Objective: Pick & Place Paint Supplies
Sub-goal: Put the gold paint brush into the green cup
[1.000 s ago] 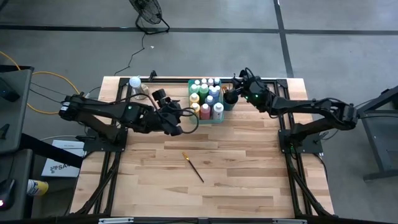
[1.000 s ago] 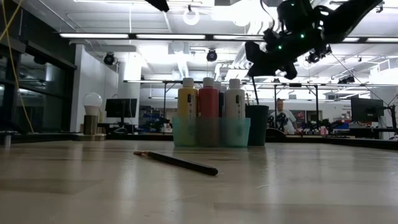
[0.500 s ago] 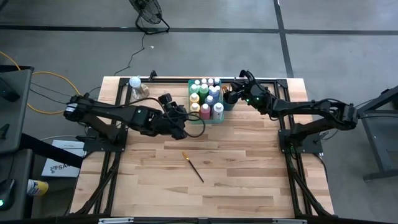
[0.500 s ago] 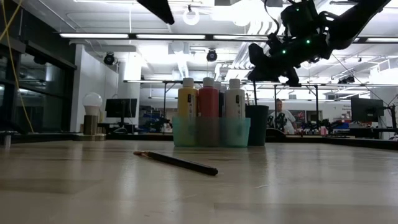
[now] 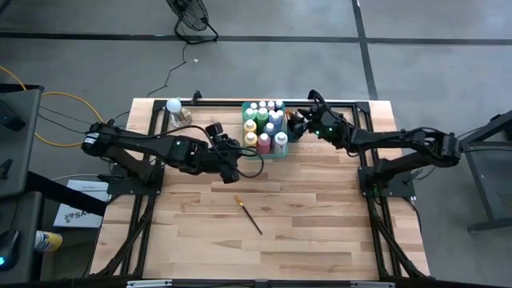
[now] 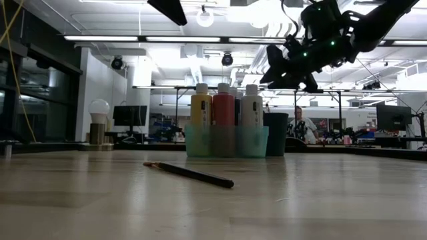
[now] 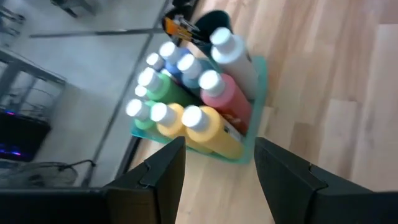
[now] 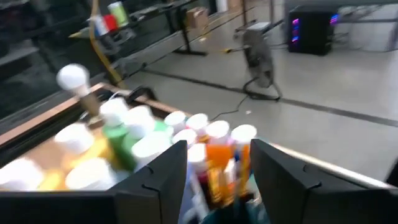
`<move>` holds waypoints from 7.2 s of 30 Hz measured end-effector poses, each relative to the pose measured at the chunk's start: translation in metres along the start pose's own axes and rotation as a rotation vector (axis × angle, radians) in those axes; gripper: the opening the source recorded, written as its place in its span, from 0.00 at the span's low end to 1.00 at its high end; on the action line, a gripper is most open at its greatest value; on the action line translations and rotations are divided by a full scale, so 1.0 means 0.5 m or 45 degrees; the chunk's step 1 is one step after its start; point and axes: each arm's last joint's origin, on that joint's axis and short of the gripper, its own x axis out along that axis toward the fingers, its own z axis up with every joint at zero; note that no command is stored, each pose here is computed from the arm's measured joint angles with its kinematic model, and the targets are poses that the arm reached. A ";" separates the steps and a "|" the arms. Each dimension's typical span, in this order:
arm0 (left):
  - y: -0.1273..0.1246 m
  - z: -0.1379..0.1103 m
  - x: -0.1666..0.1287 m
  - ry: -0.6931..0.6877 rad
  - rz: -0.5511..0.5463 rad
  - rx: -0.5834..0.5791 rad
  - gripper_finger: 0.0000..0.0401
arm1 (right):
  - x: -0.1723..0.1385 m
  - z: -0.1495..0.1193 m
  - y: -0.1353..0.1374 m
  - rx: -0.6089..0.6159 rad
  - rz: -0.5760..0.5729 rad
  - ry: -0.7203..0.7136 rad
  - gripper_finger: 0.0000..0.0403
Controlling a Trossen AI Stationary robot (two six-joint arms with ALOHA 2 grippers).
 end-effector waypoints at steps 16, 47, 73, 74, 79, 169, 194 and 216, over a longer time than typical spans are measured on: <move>-0.024 -0.122 0.124 0.316 -0.519 0.387 0.46 | -0.067 0.019 0.022 -0.006 0.194 0.115 0.44; -0.147 -0.229 0.264 0.131 -1.067 0.849 0.46 | -0.090 0.019 0.014 0.038 0.225 0.226 0.43; -0.212 -0.251 0.272 0.137 -1.099 1.036 0.34 | -0.090 0.015 0.013 0.057 0.215 0.254 0.43; -0.213 -0.252 0.273 0.140 -1.100 1.037 0.32 | -0.090 0.015 0.013 0.058 0.218 0.256 0.43; -0.226 -0.267 0.290 0.192 -1.117 1.041 0.25 | -0.091 0.014 0.014 0.059 0.237 0.265 0.43; -0.033 0.121 0.075 -0.292 0.297 2.038 0.00 | 0.004 0.112 0.155 0.389 1.486 0.730 0.04; 0.052 0.098 0.091 -0.017 0.405 1.121 0.38 | -0.011 0.151 0.083 0.246 0.917 0.447 0.04; 0.170 -0.051 0.088 -0.035 -0.068 -0.127 0.38 | 0.003 0.165 0.020 -0.189 -0.078 0.067 0.04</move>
